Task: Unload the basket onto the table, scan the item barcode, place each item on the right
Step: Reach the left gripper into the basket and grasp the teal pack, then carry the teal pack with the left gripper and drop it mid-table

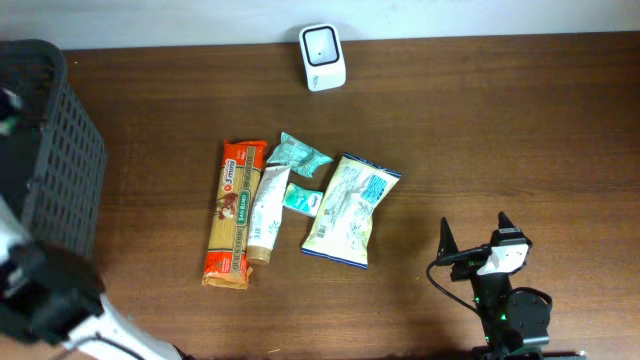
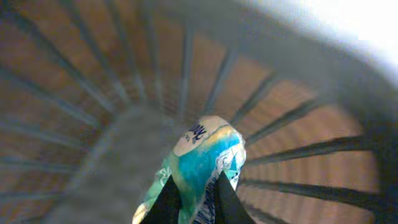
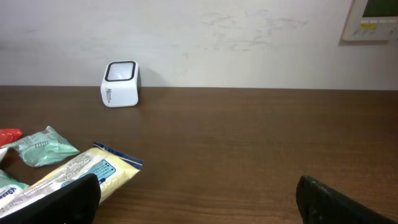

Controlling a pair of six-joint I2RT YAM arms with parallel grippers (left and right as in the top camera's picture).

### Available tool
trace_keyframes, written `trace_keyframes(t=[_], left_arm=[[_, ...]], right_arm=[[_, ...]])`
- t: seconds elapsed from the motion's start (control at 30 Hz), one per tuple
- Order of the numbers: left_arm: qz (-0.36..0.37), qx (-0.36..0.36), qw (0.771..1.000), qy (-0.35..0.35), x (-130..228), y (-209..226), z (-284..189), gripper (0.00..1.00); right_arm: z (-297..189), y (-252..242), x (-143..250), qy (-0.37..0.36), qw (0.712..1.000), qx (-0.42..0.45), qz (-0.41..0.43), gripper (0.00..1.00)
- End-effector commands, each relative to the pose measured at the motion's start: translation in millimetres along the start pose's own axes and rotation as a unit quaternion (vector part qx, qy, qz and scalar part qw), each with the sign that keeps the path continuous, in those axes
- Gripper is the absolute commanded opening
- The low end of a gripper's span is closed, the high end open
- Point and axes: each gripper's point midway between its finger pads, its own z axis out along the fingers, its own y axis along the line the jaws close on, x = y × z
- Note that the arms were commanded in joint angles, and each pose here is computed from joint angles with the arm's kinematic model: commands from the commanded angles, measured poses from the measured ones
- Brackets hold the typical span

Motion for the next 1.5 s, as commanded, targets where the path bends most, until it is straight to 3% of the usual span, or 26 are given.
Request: trace_keyframes(t=[0.0, 0.1, 0.2, 0.33, 0.4, 0.6, 0.73, 0.83, 1.17, 1.2, 1.3, 1.33, 1.47], left_arm=[[-0.055, 0.017, 0.99, -0.128, -49, -29, -137, 0.0], [-0.02, 0.106, 0.983, -0.15, -38, -90, -209, 0.0], [0.01, 0.157, 0.984, -0.081, 10, -143, -231, 0.0], [0.108, 0.221, 0.963, 0.106, 110, -221, -200, 0.0], [0.147, 0.237, 0.947, 0.159, 151, -252, -174, 0.0], [0.271, 0.306, 0.889, 0.205, 278, -348, -122, 0.0], [0.3, 0.344, 0.87, 0.187, 316, -387, -122, 0.0], [0.295, 0.326, 0.88, 0.179, 332, -399, -117, 0.0], [0.296, 0.302, 0.88, 0.219, 367, -411, -94, 0.0], [0.296, 0.302, 0.879, 0.219, 367, -411, -94, 0.07], [0.296, 0.302, 0.88, 0.218, 367, -411, -94, 0.75], [0.296, 0.302, 0.88, 0.218, 367, -412, -94, 0.91], [0.295, 0.302, 0.887, 0.185, 344, -419, -101, 0.99]], right_arm=[[0, 0, 3, 0.002, 1.0, 0.0, 0.005, 0.99], [0, 0, 3, 0.002, 1.0, 0.0, 0.005, 0.99], [0, 0, 3, 0.002, 1.0, 0.0, 0.005, 0.99], [0, 1, 3, 0.002, 1.0, 0.0, 0.005, 0.99], [0, 0, 3, 0.002, 1.0, 0.0, 0.005, 0.99], [0, 0, 3, 0.002, 1.0, 0.0, 0.005, 0.99], [0, 0, 3, 0.002, 1.0, 0.0, 0.005, 0.99], [0, 0, 3, 0.002, 1.0, 0.0, 0.005, 0.99], [0, 0, 3, 0.002, 1.0, 0.0, 0.005, 0.99], [0, 0, 3, 0.002, 1.0, 0.0, 0.005, 0.99], [0, 0, 3, 0.002, 1.0, 0.0, 0.005, 0.99], [0, 0, 3, 0.002, 1.0, 0.0, 0.005, 0.99], [0, 0, 3, 0.002, 1.0, 0.0, 0.005, 0.99]])
